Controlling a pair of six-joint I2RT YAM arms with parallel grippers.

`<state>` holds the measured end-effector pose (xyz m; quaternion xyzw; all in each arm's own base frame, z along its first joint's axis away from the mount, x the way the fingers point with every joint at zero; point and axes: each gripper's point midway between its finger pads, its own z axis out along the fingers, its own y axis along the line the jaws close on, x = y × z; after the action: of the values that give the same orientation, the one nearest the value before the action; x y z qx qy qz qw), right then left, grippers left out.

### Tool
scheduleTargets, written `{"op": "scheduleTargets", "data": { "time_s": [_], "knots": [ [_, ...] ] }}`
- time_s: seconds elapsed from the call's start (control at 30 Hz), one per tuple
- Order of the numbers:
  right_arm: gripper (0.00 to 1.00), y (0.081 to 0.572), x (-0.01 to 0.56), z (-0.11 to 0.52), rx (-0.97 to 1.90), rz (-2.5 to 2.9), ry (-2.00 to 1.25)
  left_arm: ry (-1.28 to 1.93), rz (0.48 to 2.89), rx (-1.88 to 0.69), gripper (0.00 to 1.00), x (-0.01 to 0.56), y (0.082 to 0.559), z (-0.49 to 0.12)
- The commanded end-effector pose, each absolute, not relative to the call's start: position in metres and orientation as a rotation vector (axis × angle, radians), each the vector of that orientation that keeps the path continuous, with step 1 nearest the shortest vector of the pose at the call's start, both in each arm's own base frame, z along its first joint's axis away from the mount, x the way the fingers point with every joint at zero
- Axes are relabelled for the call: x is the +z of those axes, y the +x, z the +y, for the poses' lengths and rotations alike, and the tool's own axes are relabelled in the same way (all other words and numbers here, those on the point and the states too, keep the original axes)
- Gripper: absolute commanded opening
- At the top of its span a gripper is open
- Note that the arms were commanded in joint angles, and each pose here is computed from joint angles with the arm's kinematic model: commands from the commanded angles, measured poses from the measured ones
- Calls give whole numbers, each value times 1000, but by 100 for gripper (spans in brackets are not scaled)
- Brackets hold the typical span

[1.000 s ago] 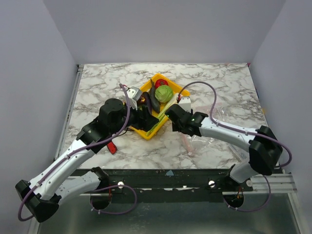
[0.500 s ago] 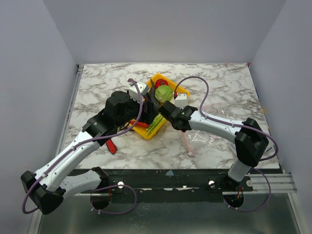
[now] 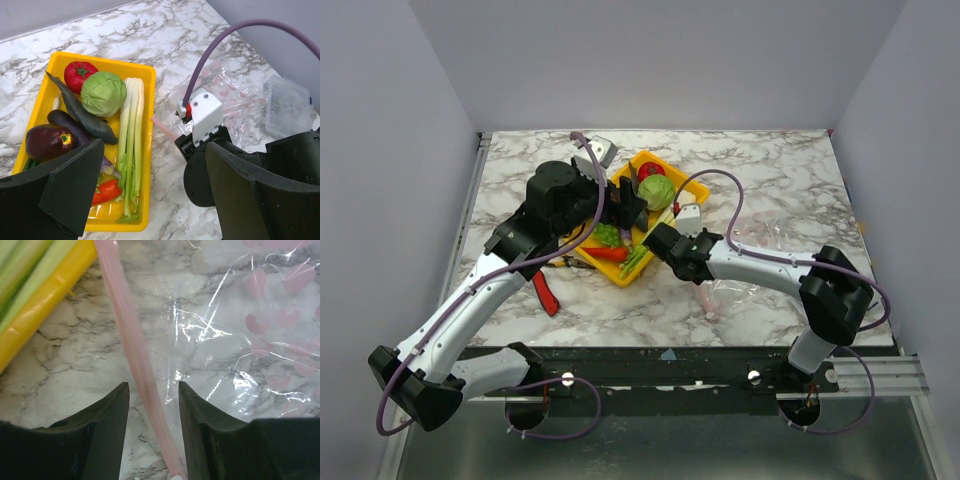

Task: Place the food in the zip-top bag and seal the zipper
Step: Pick up the zipper food storage bag at the center of the board.

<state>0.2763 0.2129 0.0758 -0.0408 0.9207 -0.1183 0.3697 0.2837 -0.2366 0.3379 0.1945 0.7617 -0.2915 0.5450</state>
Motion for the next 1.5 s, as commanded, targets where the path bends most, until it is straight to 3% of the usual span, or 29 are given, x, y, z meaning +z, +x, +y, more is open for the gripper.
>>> {"op": "scheduleTargets", "data": {
  "time_s": [0.0,0.23,0.57,0.8,0.83,0.87,0.93,1.0,1.23,1.47],
  "knots": [
    [48,291,94,226,-296,2290,-76,514,1842,-706,85,314,278,-240],
    [46,303,87,222,-425,2252,-109,476,1811,-633,88,313,277,-222],
    [28,300,72,209,-528,2245,-88,460,1800,-632,88,312,276,-218],
    [31,298,57,202,-550,2237,-90,457,1815,-621,88,305,280,-219],
    [30,298,56,202,-549,2236,-81,458,1820,-620,88,303,281,-219],
    [22,297,56,202,-540,2237,-71,457,1822,-619,88,302,281,-219],
    [8,297,63,204,-508,2231,-45,458,1828,-617,88,298,282,-219],
    [1,297,75,206,-453,2224,-21,458,1825,-618,88,297,283,-220],
    [0,289,130,213,-208,2218,-6,402,1830,-744,87,290,275,-231],
    [0,274,172,233,136,2253,-34,253,1918,-1199,82,276,235,-267]
  ]
}}
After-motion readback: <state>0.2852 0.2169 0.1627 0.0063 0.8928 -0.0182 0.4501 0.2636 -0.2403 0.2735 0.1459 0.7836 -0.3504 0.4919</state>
